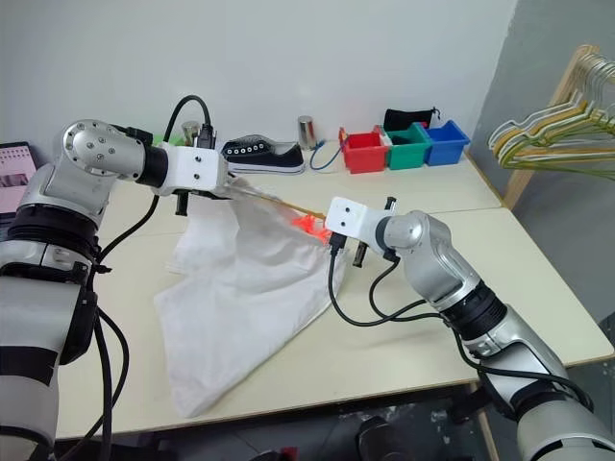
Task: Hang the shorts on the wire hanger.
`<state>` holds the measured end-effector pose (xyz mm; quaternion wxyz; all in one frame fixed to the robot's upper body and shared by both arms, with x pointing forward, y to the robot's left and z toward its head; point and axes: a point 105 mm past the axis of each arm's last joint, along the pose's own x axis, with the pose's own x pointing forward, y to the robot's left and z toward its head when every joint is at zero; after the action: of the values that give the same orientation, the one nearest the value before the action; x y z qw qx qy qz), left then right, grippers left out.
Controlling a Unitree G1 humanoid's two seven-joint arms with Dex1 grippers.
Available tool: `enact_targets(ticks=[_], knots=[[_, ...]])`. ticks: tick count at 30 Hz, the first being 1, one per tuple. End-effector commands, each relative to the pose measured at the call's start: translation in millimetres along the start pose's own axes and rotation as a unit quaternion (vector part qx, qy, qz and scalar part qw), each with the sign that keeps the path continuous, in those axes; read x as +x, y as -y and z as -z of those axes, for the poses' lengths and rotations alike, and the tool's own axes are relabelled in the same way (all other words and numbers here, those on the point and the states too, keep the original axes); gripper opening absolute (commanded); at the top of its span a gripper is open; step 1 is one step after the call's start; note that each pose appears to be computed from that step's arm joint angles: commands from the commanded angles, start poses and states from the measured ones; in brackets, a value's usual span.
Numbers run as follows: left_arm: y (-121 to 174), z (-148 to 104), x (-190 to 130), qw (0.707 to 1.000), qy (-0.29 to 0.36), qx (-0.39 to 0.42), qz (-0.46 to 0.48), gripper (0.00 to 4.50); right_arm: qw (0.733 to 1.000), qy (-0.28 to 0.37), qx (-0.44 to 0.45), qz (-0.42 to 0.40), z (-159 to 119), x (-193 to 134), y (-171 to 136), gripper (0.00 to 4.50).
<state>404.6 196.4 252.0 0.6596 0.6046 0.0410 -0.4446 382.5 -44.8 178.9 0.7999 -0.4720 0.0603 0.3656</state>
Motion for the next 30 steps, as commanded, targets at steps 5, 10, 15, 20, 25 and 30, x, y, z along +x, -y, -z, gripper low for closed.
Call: enact_targets(ticks=[5, 10, 15, 20, 25, 30], knots=[[-14.6, -9.8, -8.7, 0.999, 0.017, 0.017, -0.043, 0.00, 0.999, 0.048, -0.015, -0.004, -22.5, -6.1, 3.2, 0.24], [-7.0, -6.4, -4.7, 0.999, 0.014, 0.011, -0.051, 0.00, 0.998, 0.051, -0.008, -0.021, -18.9, -7.6, -1.5, 1.24], [6.6, 1.5, -4.4, 0.998, 0.005, -0.004, -0.061, 0.00, 0.999, 0.044, -0.002, -0.028, -11.0, -17.8, 3.6, 2.44], [22.4, 7.3, -5.8, 0.997, 0.004, -0.031, -0.071, 0.00, 0.999, 0.036, 0.024, -0.016, -3.3, -34.4, 21.1, 3.82], [35.7, 12.8, -11.3, 0.994, 0.004, -0.066, -0.090, 0.00, 0.997, 0.026, 0.063, -0.023, 8.2, -54.1, 31.1, 4.49], [44.1, 8.9, -22.4, 0.988, 0.029, -0.109, -0.105, 0.00, 0.987, -0.012, 0.139, -0.079, 48.9, -55.1, 9.8, 4.49]])
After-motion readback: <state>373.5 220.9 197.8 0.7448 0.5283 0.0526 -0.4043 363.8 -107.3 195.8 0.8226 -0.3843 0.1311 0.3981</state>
